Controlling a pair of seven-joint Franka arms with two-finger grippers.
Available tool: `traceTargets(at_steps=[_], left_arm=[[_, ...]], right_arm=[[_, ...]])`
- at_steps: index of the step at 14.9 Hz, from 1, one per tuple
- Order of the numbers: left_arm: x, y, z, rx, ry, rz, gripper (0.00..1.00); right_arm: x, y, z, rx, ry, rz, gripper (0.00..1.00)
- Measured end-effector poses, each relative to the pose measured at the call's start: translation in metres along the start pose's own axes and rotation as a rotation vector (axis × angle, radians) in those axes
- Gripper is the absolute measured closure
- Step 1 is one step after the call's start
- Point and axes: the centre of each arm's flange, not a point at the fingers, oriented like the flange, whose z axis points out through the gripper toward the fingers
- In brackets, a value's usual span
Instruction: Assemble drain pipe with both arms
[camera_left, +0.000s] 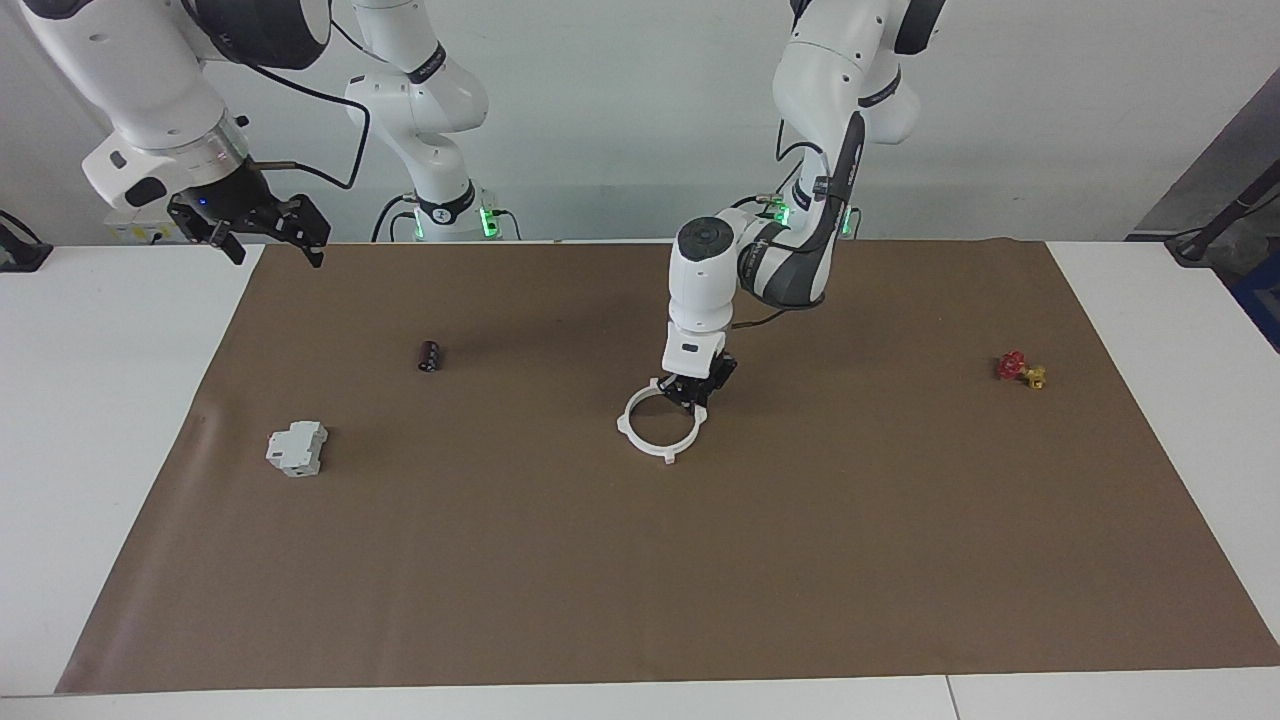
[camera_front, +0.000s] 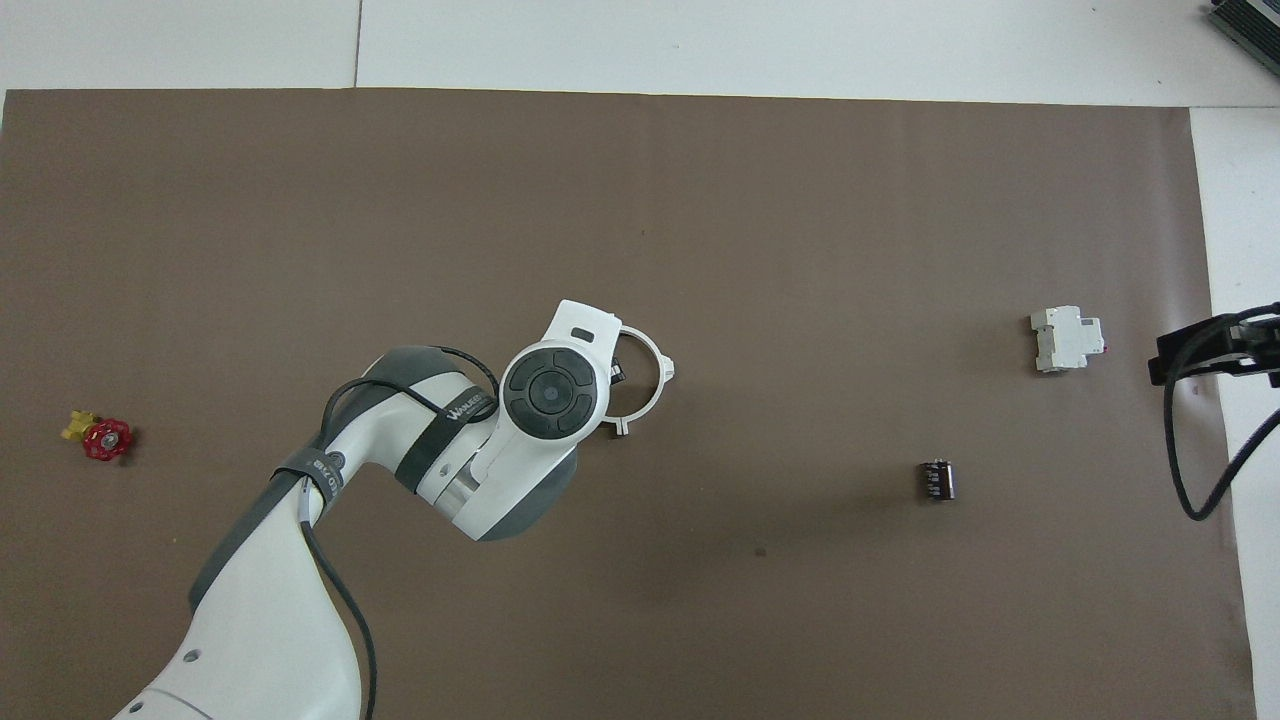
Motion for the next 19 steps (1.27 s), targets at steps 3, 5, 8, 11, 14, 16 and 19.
traceTargets(at_steps=[3,5,8,11,14,16,19], left_arm=[[0.000,-0.002,0.002,0.007,-0.003,0.000,0.34],[0.001,-0.005,0.001,0.042,-0.016,-0.004,0.11],[0.028,-0.022,-0.039,0.103,-0.019,0.033,0.00],[0.078,-0.086,-0.124,0.159,-0.032,0.161,0.00],[0.114,-0.157,-0.187,0.152,-0.059,0.236,0.00],[0.139,-0.207,-0.213,0.117,-0.079,0.282,0.00],[0.172,-0.292,-0.234,0.095,-0.118,0.431,0.00]], right_arm=[[0.000,-0.003,0.000,-0.001,0.001,-0.006,0.00],[0.000,-0.003,0.000,-0.001,0.001,-0.006,0.00],[0.000,-0.003,-0.001,-0.001,0.001,-0.006,0.00],[0.000,-0.003,-0.001,-0.001,0.001,-0.006,0.00],[0.000,-0.003,-0.001,-0.001,0.001,-0.006,0.00],[0.000,-0.003,-0.001,-0.001,0.001,-0.006,0.00],[0.000,-0.003,-0.001,-0.001,0.001,-0.006,0.00]])
